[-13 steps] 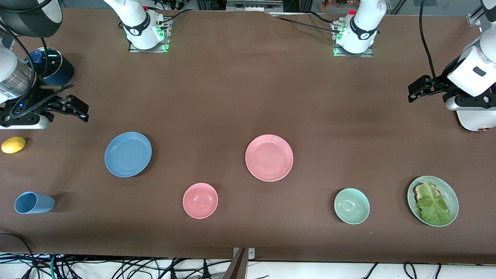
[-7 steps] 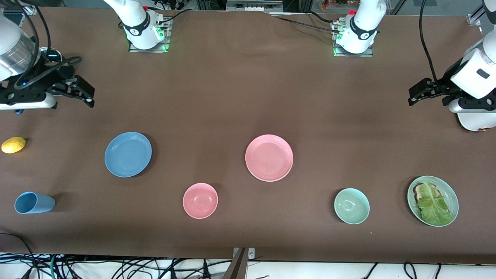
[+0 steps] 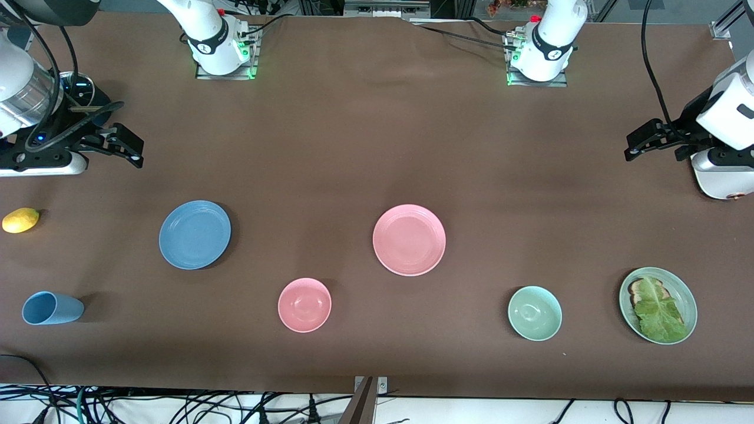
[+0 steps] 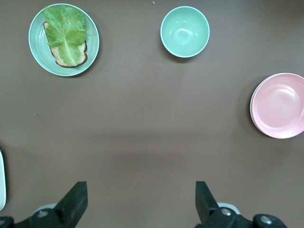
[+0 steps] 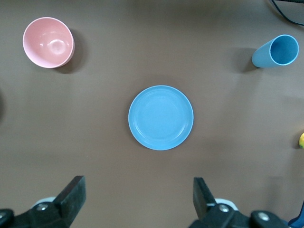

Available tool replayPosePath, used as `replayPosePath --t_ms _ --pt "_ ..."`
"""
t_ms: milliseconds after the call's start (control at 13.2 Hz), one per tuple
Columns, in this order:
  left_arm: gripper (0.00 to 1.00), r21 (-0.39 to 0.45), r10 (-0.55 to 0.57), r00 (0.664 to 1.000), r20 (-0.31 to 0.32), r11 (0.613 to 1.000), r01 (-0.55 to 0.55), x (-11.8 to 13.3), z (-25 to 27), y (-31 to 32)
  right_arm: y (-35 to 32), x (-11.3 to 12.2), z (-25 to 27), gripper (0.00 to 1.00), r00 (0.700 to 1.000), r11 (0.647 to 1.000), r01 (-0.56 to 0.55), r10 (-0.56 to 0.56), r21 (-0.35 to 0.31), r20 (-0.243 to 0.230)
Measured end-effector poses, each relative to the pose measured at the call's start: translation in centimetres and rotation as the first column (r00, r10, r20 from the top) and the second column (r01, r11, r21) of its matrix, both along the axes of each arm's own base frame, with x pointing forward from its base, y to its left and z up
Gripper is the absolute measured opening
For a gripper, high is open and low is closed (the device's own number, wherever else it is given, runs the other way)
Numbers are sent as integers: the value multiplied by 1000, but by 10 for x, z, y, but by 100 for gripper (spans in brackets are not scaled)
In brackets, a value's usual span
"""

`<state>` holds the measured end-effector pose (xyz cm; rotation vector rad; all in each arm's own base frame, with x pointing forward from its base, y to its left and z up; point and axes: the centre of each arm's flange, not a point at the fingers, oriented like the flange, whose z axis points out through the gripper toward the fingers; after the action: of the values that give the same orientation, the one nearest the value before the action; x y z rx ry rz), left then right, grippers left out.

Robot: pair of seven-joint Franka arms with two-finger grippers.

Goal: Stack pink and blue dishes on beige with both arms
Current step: 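Move the right gripper toward the blue plate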

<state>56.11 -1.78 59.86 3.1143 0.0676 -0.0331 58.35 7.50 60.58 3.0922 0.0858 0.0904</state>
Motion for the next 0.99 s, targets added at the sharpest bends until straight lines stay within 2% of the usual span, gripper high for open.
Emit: replayPosePath --t_ms 152,607,986 --pt "100 0 2 1000 0 1000 -2 0 0 1 -6 1 -1 100 1000 1000 12 -12 0 -2" --pt "100 0 2 1000 -2 1000 -2 0 -1 1 -19 3 -3 100 1000 998 24 -23 58 -14" --pt "100 -1 2 1000 4 1000 -2 1 2 1 -22 6 -9 100 999 997 27 -25 67 -25"
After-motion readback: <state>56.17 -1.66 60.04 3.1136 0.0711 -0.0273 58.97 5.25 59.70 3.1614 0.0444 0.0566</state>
